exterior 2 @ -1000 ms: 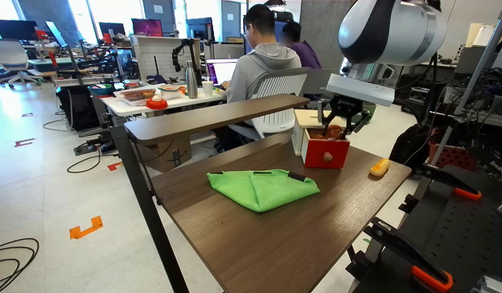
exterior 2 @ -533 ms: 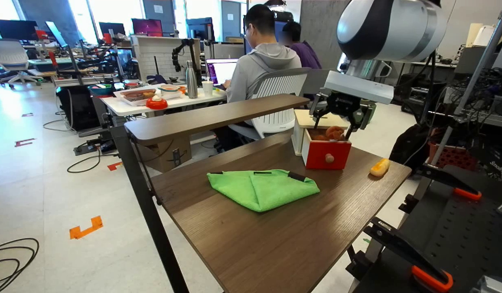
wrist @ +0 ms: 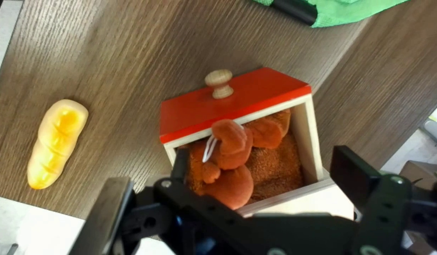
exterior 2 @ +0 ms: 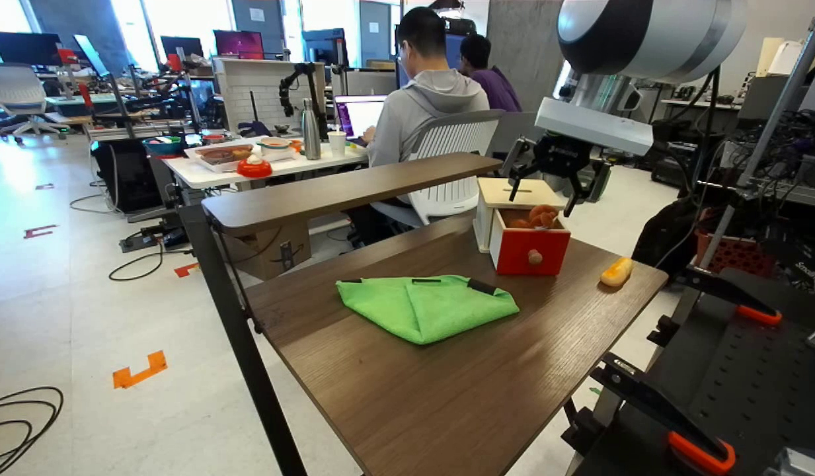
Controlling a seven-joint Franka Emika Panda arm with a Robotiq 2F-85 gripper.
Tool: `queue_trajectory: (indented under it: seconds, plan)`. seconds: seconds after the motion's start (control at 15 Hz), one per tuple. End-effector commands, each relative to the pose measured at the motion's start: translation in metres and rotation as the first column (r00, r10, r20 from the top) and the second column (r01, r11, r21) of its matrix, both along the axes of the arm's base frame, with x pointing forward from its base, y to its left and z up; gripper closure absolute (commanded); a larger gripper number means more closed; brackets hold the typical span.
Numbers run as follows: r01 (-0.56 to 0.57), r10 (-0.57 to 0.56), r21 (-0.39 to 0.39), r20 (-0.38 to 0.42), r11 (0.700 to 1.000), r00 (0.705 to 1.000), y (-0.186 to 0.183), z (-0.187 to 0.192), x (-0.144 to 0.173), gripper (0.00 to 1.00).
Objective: Open the drawer, pick up the toy and put it in the drawer
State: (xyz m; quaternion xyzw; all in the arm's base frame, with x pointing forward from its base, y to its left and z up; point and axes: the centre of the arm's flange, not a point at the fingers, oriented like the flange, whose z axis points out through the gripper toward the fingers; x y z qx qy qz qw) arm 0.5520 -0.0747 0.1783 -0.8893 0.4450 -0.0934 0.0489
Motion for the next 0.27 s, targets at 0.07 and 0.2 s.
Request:
queue_trajectory:
  seconds: [0.07,0.2]
  plan:
    - [-0.051,0.051,-0.003,-0.008,0.999,0.999,0.0000,0.0008,-0.0025,0.00]
    - [-0.089,0.089,-0.003,-0.014,0.996,0.996,-0.0018,0.0003,-0.0042,0.00]
